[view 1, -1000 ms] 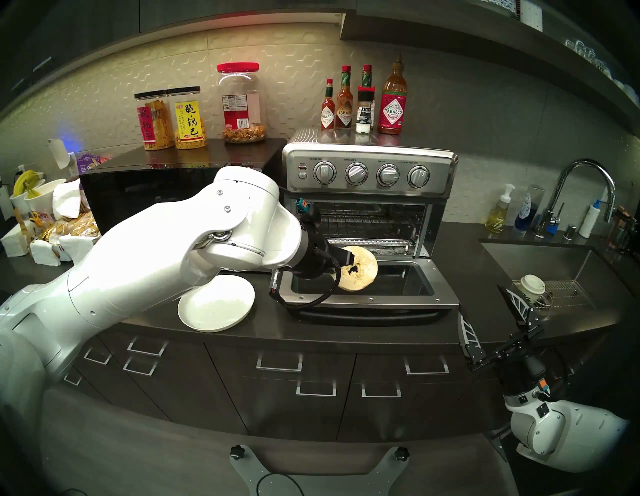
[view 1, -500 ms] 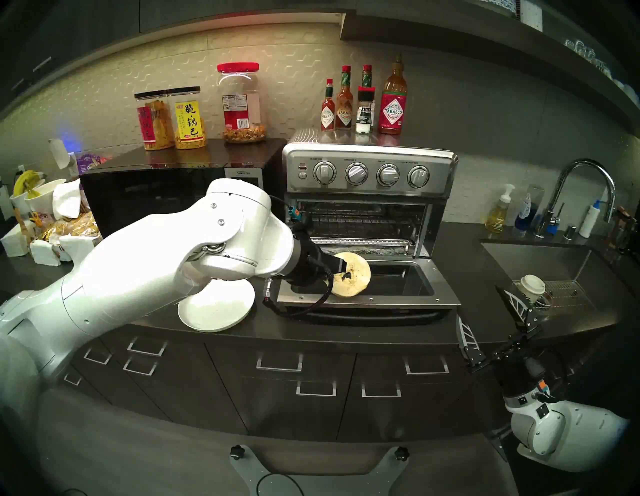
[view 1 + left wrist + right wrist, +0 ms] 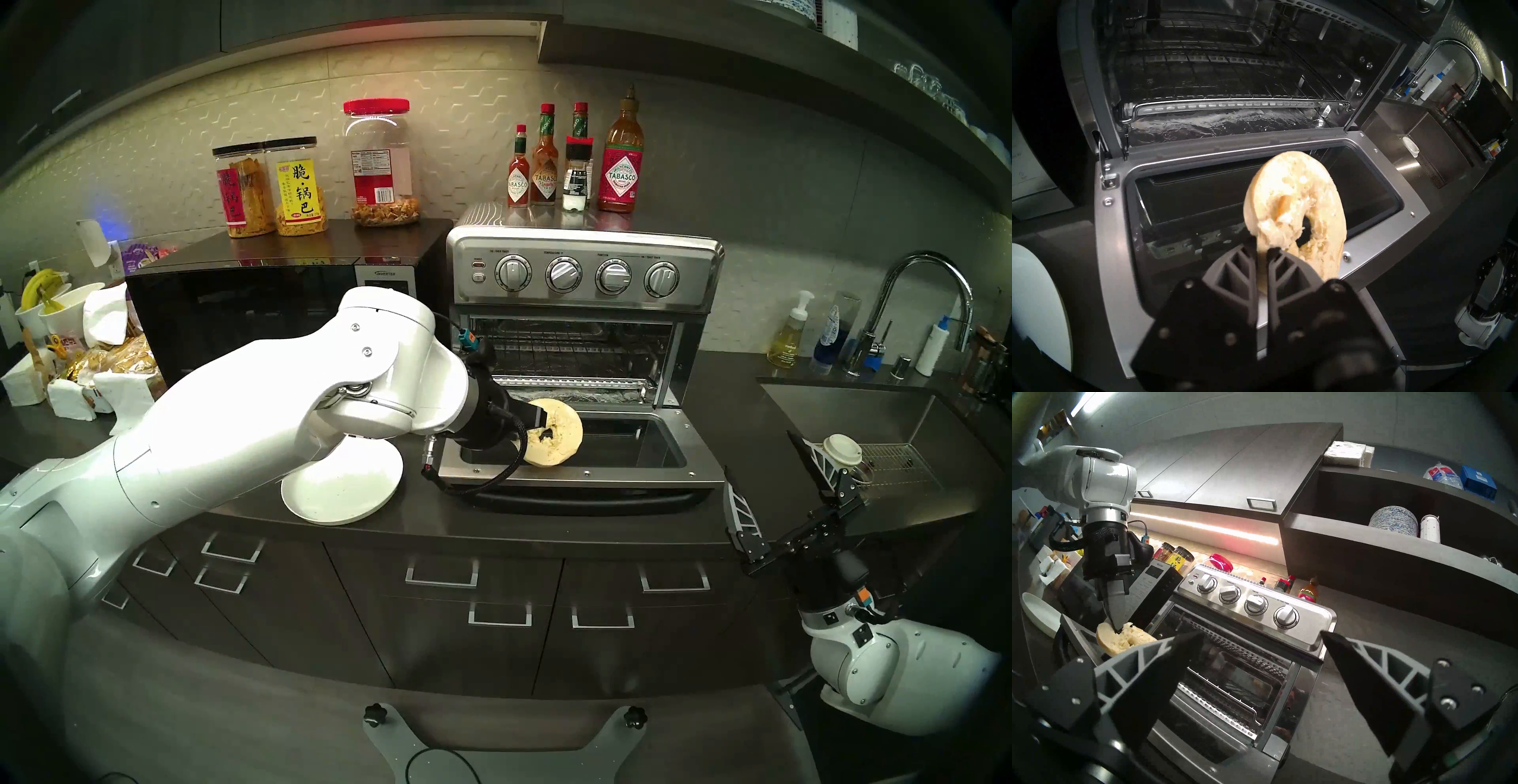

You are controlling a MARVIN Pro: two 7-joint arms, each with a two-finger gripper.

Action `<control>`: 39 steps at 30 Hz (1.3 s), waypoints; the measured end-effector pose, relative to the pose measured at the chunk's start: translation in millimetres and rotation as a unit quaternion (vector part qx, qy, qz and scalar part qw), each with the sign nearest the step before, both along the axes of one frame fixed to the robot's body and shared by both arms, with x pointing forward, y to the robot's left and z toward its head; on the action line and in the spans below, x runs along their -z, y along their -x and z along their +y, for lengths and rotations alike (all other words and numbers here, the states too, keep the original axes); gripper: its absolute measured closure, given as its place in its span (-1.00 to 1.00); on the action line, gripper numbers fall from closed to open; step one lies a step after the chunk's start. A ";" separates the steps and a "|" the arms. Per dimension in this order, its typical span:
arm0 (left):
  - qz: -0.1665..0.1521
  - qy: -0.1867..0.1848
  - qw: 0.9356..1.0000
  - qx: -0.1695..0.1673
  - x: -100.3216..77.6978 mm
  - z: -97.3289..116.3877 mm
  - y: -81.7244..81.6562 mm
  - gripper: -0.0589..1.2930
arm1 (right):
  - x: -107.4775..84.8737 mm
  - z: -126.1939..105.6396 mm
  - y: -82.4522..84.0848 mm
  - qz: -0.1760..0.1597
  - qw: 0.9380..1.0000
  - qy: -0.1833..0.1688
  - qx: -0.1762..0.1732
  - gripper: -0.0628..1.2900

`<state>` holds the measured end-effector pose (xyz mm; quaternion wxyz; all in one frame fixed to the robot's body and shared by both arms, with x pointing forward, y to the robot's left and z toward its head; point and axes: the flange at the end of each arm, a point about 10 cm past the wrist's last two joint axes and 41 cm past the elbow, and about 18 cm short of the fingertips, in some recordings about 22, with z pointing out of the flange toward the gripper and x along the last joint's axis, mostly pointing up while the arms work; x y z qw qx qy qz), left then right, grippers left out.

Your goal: Open the oven and place the bagel inside on the rack

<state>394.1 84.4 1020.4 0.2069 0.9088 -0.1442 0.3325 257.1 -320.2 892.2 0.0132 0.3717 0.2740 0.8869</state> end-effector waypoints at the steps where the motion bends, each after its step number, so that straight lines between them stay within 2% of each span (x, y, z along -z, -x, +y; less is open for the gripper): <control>1: -0.001 0.000 1.000 0.002 -0.9 -1.2 0.2 0.84 | -2.7 0.5 -0.8 -0.007 1.000 0.006 -0.004 -0.91; 10: -0.007 0.002 1.000 0.014 -6.8 -10.5 2.1 0.84 | -13.4 1.4 -3.7 -0.037 0.998 0.040 -0.020 -0.91; 27: -0.032 0.010 0.999 0.003 -20.0 -19.6 8.8 0.84 | -9.6 0.0 -0.6 -0.042 0.996 0.067 -0.029 -0.91; 39: -0.029 0.022 0.999 0.008 -23.6 -22.2 10.3 0.84 | -16.4 -4.0 -6.7 -0.087 0.988 0.120 -0.037 -0.91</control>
